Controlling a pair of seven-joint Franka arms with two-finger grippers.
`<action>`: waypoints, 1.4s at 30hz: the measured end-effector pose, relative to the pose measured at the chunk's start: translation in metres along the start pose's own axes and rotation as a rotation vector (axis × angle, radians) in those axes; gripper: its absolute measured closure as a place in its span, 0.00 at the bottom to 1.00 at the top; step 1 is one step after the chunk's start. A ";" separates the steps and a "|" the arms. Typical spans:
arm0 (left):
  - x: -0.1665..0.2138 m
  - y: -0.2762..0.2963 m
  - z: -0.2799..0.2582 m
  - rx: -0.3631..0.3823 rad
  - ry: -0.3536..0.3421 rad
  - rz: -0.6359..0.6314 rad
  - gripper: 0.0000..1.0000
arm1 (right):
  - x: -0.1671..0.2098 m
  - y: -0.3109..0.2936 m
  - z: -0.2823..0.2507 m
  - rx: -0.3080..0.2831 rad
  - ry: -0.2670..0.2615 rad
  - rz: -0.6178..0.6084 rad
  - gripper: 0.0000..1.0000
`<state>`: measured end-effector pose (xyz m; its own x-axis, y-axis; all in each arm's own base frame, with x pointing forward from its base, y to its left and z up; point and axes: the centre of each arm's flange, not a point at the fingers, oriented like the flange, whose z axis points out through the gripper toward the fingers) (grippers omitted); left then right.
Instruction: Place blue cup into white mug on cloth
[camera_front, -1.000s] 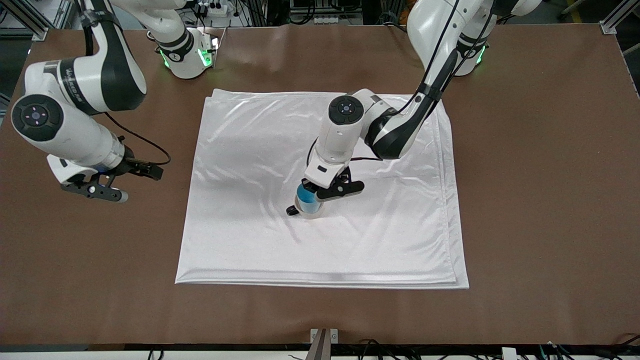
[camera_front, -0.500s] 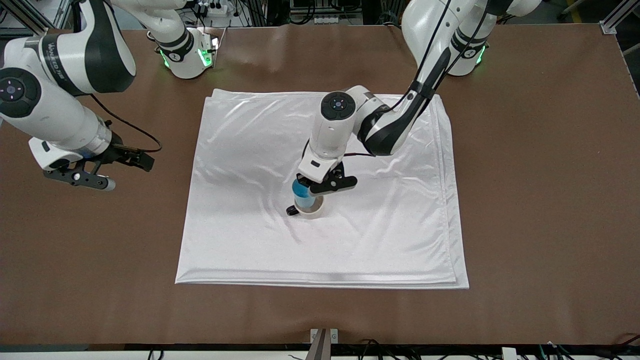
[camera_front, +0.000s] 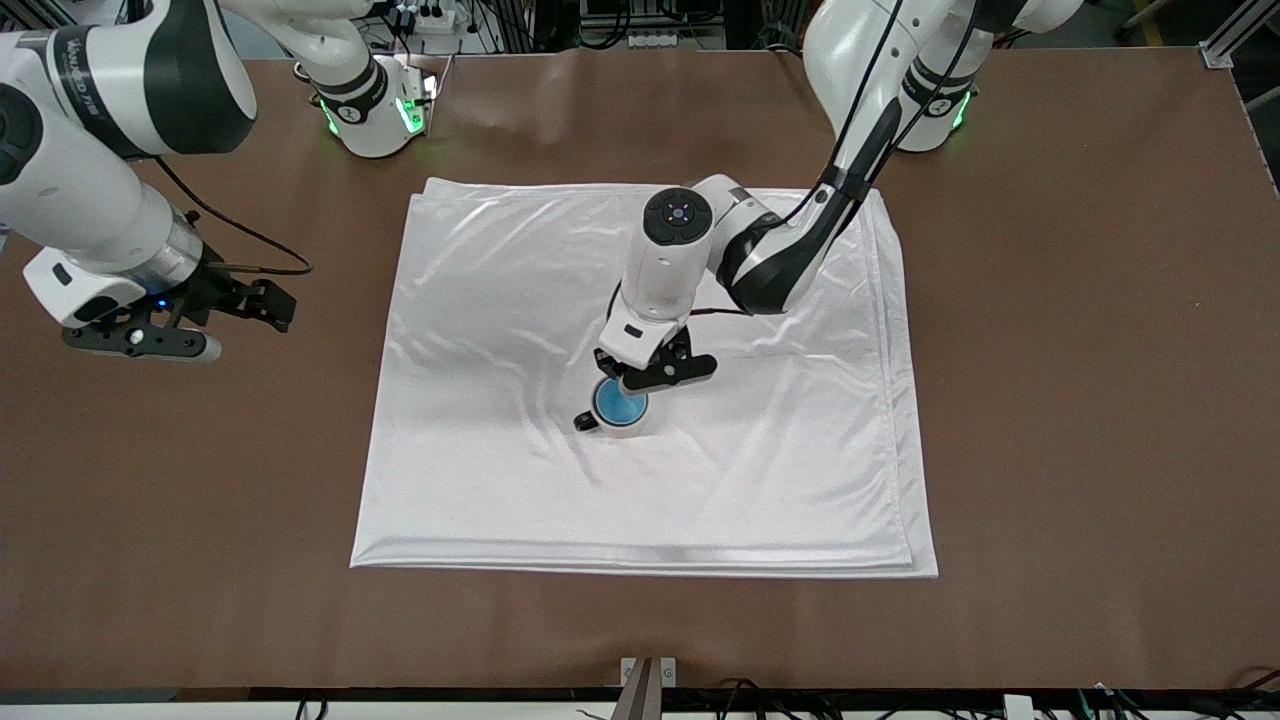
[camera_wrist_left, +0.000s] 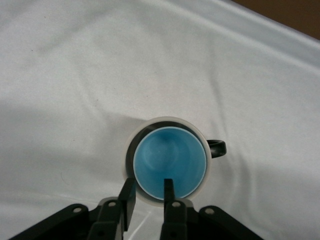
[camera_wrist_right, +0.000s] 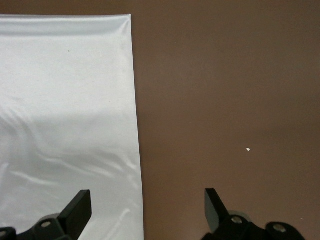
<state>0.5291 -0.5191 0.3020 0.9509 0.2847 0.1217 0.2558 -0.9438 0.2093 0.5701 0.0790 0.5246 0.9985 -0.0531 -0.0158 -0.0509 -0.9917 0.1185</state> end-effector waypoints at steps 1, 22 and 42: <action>0.000 0.000 0.000 0.000 0.000 0.000 0.64 | 0.000 0.002 -0.003 0.001 0.000 -0.008 0.00; 0.073 -0.040 -0.174 0.122 0.113 -0.037 0.00 | -0.010 0.070 -0.082 0.101 -0.043 -0.090 0.00; 0.164 -0.210 -0.324 0.265 -0.030 0.002 0.00 | -0.011 0.082 -0.087 0.106 -0.038 -0.119 0.00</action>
<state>0.5748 -0.2200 0.5920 0.9551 0.2816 0.0919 0.2871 -0.9564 -0.0530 0.5568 0.0087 0.6213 0.9962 0.0628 -0.0610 0.0635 -0.9980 0.0081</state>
